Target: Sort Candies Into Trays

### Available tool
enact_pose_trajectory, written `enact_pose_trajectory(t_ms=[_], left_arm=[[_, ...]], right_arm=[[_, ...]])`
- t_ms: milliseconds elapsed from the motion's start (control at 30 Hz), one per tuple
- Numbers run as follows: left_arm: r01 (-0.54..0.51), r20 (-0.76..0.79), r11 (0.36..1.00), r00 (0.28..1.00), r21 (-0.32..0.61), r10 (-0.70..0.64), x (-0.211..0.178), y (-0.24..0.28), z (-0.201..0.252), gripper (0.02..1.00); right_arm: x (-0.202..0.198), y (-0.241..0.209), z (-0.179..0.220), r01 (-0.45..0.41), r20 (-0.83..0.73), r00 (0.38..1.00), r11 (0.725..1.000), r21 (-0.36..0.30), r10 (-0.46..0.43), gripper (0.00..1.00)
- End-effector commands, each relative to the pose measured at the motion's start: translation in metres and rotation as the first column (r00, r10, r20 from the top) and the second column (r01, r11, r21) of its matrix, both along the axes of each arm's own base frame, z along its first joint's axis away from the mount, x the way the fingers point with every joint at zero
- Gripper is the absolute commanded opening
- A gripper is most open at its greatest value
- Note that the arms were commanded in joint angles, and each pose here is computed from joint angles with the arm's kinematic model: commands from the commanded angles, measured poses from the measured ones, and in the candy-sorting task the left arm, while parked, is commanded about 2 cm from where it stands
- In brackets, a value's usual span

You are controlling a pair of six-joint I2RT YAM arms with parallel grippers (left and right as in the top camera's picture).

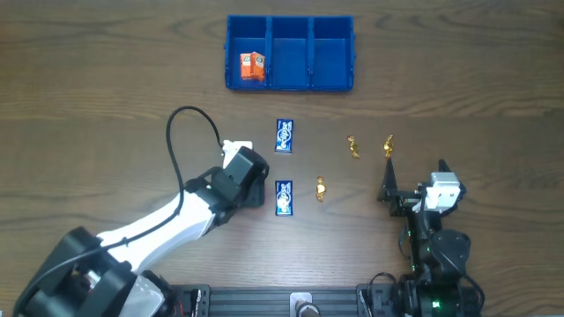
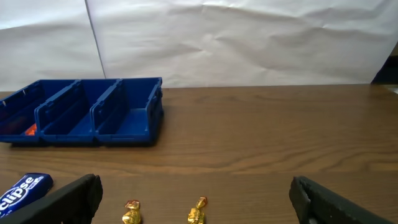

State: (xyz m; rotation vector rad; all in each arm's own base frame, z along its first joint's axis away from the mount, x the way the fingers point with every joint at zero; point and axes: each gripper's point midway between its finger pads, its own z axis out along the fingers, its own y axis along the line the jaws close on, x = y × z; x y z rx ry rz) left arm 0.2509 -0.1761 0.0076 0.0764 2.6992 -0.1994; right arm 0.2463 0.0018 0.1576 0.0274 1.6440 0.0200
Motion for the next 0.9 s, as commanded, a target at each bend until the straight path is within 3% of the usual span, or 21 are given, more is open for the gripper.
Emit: enact_pose_trajectory(t_ms=[33, 267, 700, 900], left_arm=[[-0.018, -0.017, 1.0, 1.0, 0.022, 0.018, 0.001, 0.002, -0.011, 0.669], [-0.026, -0.009, 0.998, 1.0, 0.055, 0.026, 0.005, 0.005, -0.017, 0.625], [-0.024, -0.016, 0.998, 1.0, 0.062, 0.025, 0.007, 0.001, -0.021, 0.36], [-0.029, 0.021, 0.998, 0.999, 0.051, 0.028, 0.021, -0.008, -0.002, 0.34]], right_arm=[[0.0, 0.002, -0.001, -0.011, -0.003, 1.0, 1.0, -0.008, 0.011, 0.998], [0.0, 0.002, -0.001, -0.011, -0.003, 1.0, 1.0, -0.008, 0.011, 0.998], [0.0, 0.002, -0.001, -0.011, -0.003, 1.0, 1.0, -0.008, 0.011, 0.998], [0.0, 0.002, -0.001, -0.011, -0.003, 1.0, 1.0, -0.008, 0.011, 0.996]])
